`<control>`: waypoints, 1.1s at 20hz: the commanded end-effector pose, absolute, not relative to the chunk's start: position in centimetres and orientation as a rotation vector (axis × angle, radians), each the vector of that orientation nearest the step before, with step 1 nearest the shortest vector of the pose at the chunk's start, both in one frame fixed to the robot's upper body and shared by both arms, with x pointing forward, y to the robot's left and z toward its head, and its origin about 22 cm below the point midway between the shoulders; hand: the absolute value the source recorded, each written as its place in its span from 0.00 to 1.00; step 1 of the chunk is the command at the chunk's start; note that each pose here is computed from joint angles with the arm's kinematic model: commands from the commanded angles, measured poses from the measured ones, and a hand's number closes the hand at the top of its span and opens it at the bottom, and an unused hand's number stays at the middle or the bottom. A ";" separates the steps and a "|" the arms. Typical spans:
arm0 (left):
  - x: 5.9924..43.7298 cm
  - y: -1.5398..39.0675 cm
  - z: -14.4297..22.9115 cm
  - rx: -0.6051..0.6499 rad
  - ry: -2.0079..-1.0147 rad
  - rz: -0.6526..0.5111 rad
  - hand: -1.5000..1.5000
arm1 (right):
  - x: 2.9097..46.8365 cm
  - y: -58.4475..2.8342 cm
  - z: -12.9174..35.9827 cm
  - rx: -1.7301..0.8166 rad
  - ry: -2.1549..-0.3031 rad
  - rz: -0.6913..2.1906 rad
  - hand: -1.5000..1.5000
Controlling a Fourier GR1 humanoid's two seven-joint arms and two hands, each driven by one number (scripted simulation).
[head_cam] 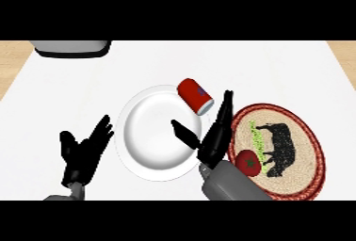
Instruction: Pick the can from the placemat and place it in the plate
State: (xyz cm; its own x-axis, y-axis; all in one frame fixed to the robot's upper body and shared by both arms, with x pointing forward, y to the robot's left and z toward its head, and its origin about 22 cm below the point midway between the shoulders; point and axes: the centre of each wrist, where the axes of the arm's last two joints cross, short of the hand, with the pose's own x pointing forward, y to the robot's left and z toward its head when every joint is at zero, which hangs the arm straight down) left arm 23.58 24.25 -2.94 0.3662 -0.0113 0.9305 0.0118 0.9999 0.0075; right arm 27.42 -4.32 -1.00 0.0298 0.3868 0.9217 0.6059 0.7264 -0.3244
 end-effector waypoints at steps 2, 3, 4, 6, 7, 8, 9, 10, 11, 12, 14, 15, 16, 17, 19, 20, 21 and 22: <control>23.9 25.4 -4.4 0.013 -1.183 -0.004 0.50 | 22.2 -4.1 -0.3 -0.642 -1.629 -0.262 0.00; 24.5 24.0 -3.7 0.022 -1.179 0.001 0.50 | 20.0 -3.0 -1.0 -0.611 -1.623 -0.232 0.00; 23.6 24.0 -2.3 0.000 -1.171 -0.006 0.50 | 18.0 -3.6 -2.1 -0.623 -1.631 -0.218 0.00; 23.4 25.3 -1.8 0.006 -1.192 -0.010 0.50 | 17.3 -6.4 -0.9 -0.593 -1.608 -0.173 0.00; 23.2 23.9 -2.2 0.002 -1.185 -0.012 0.50 | 16.2 -5.4 -0.9 -0.582 -1.628 -0.158 0.00; 23.5 24.1 -3.1 0.014 -1.169 0.011 0.50 | 14.9 -4.7 -1.0 -0.578 -1.632 -0.155 0.00; 21.8 25.3 -4.2 0.002 -1.178 0.003 0.50 | 14.9 -7.0 -1.3 -0.617 -1.612 -0.116 0.00; 23.2 25.2 -2.7 0.011 -1.181 -0.002 0.50 | 13.5 -5.1 -3.1 -0.625 -1.582 -0.095 0.00; 22.8 24.2 -2.4 0.022 -1.190 0.001 0.50 | 11.6 -6.0 -2.7 -0.624 -1.593 -0.107 0.00; 23.1 24.5 -2.8 0.008 -1.188 0.006 0.50 | 11.8 -4.1 -2.7 -0.625 -1.600 -0.095 0.00; 21.6 24.1 -3.7 0.023 -1.194 -0.001 0.50 | 10.1 -4.7 -1.9 -0.631 -1.567 -0.056 0.00; 23.5 24.6 -3.7 0.014 -1.190 0.008 0.50 | 8.2 -5.1 -2.7 -0.625 -1.578 -0.035 0.00; 21.7 24.7 -4.2 0.007 -1.180 -0.003 0.50 | 10.3 -5.8 -1.8 -0.650 -1.583 -0.039 0.00; 21.8 24.4 -3.8 0.010 -1.189 -0.002 0.50 | 8.8 -4.4 -2.1 -0.663 -1.551 -0.044 0.00; 20.8 24.2 -4.0 0.006 -1.183 0.006 0.50 | 8.2 -3.6 -2.8 -0.654 -1.567 -0.030 0.00; 22.6 25.1 -4.5 0.025 -1.179 -0.010 0.50 | 6.9 -3.8 -2.0 -0.672 -1.541 -0.030 0.00; 23.7 23.2 -4.1 0.010 -1.171 -0.014 0.50 | 6.2 -5.1 -3.8 -0.650 -1.557 -0.024 0.00; 23.4 23.8 -3.6 0.012 -1.203 0.010 0.50 | 6.4 -3.2 -3.7 -0.668 -1.551 -0.030 0.00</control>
State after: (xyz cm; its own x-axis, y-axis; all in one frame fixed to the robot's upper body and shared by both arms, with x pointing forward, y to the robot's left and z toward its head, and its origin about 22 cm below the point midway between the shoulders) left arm 22.78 24.24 -3.54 0.3532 -0.0094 0.9355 -0.0052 0.9999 0.0120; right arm 8.75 -4.47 -2.73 0.0406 0.3631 0.9309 0.4439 0.8281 -0.3424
